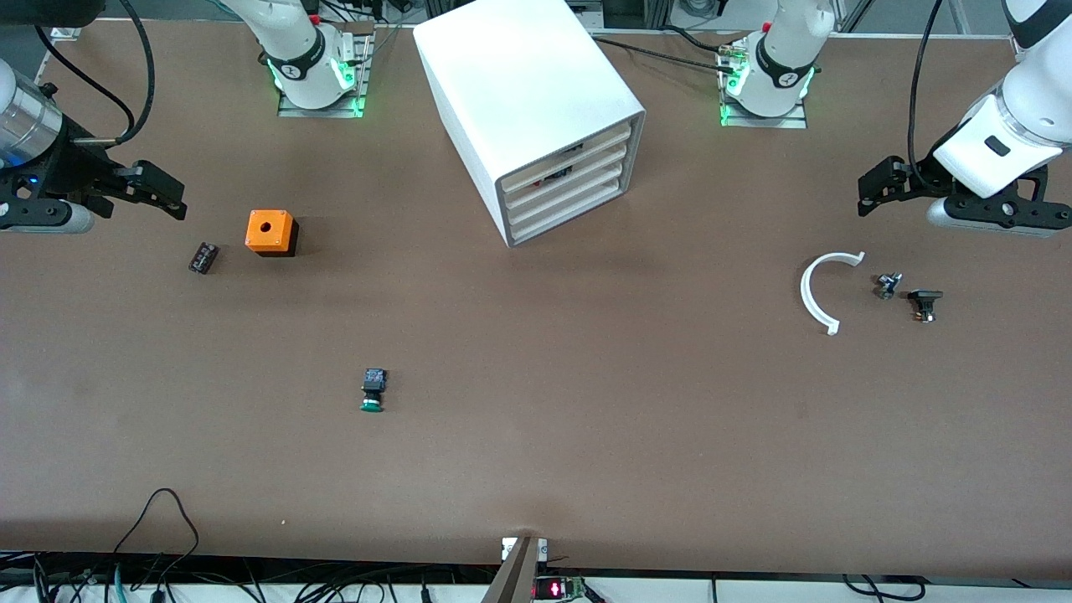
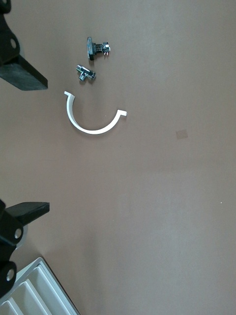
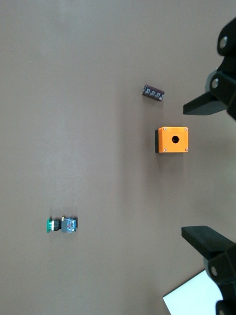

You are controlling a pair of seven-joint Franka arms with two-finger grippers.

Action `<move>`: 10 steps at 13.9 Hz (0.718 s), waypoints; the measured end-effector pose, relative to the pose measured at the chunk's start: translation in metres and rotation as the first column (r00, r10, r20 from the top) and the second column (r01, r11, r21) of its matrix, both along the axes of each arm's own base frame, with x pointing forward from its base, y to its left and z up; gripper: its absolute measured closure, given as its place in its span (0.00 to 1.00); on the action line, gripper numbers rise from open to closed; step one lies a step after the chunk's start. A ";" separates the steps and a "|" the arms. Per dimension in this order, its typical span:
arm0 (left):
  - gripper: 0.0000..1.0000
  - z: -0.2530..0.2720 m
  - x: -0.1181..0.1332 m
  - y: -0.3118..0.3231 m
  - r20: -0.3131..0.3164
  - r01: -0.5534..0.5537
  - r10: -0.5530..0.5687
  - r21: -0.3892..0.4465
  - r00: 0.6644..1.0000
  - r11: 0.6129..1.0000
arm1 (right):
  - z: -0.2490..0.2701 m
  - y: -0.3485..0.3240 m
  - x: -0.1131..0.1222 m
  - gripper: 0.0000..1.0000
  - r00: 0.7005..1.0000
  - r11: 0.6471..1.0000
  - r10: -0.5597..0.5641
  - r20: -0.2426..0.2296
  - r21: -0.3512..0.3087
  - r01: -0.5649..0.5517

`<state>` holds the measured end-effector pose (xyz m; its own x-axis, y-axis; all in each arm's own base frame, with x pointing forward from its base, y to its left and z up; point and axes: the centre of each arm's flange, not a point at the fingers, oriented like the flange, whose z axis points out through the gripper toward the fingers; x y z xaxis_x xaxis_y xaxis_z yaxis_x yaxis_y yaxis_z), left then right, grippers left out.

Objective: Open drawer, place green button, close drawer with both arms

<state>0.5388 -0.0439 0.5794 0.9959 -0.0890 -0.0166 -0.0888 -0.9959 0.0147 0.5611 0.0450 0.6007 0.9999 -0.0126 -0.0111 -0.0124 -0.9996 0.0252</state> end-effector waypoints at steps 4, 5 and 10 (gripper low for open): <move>0.00 0.000 -0.001 0.000 -0.006 0.000 0.000 0.000 1.000 1.000 | 0.001 0.000 0.000 0.00 1.000 1.000 -0.001 0.000 0.000 0.001; 0.00 -0.001 -0.001 0.000 -0.014 0.000 0.000 0.001 1.000 1.000 | 0.003 0.000 -0.001 0.00 1.000 1.000 -0.001 -0.003 0.000 0.001; 0.00 -0.006 -0.015 -0.003 -0.127 0.022 -0.021 0.007 0.992 1.000 | -0.012 -0.003 -0.002 0.00 0.998 1.000 -0.007 -0.066 -0.005 0.006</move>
